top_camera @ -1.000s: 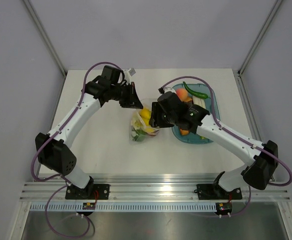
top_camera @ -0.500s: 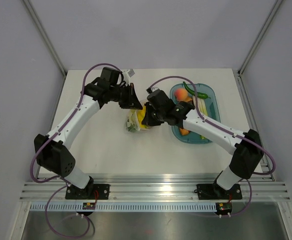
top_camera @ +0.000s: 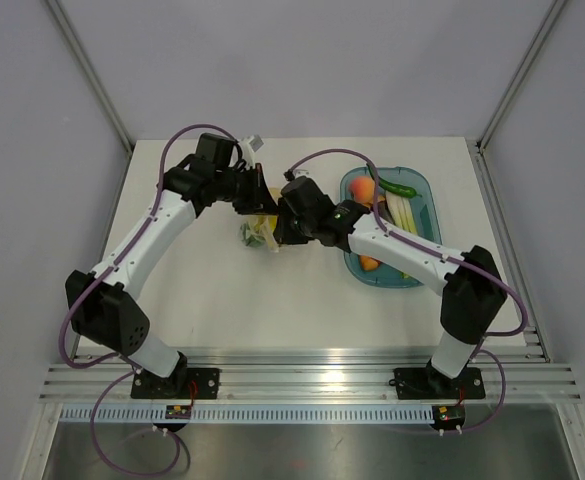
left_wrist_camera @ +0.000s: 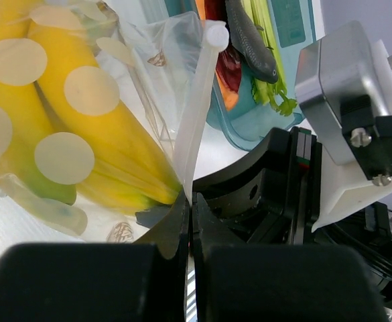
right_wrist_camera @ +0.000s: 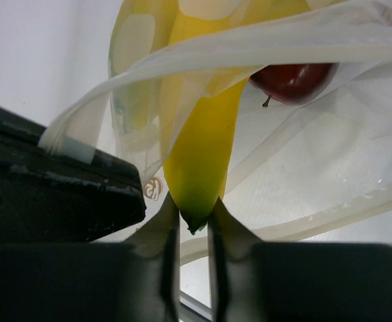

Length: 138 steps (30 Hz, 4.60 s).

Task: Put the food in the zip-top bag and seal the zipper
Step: Adjust the zipper food storage bag at the center of the board.

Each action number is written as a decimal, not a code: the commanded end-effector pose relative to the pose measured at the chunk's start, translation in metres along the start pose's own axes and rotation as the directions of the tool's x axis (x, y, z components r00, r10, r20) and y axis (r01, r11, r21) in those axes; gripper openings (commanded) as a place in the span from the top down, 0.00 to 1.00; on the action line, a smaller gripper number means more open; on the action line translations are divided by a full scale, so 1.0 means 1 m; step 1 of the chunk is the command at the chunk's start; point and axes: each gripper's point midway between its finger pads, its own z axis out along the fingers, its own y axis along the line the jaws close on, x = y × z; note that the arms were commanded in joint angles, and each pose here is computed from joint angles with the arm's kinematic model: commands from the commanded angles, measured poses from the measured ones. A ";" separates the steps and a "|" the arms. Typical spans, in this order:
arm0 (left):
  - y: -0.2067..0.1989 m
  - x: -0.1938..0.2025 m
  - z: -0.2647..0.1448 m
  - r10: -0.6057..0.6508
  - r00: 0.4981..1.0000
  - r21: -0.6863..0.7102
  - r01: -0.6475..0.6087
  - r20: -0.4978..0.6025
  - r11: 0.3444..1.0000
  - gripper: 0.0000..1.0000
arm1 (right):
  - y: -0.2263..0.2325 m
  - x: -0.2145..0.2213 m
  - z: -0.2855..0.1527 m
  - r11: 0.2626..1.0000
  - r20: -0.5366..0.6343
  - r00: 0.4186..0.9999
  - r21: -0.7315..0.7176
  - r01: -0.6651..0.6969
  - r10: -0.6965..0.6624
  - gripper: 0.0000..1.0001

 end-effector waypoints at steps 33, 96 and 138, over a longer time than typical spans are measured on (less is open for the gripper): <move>-0.034 -0.004 -0.012 0.017 1.000 0.149 -0.016 -0.005 0.989 1.00 | -0.081 0.001 -0.046 0.923 0.050 0.922 -0.009 -0.385 0.385 0.69; 0.020 0.019 -0.014 -0.203 0.949 -0.201 0.254 0.241 0.946 0.57 | -0.025 -0.045 -0.060 0.959 0.070 0.965 -0.146 -0.241 0.253 1.00; 0.028 0.034 -0.042 0.070 0.994 -0.158 -0.055 0.087 0.986 1.00 | -0.058 -0.011 -0.052 0.988 0.045 0.997 0.132 -0.075 0.070 0.36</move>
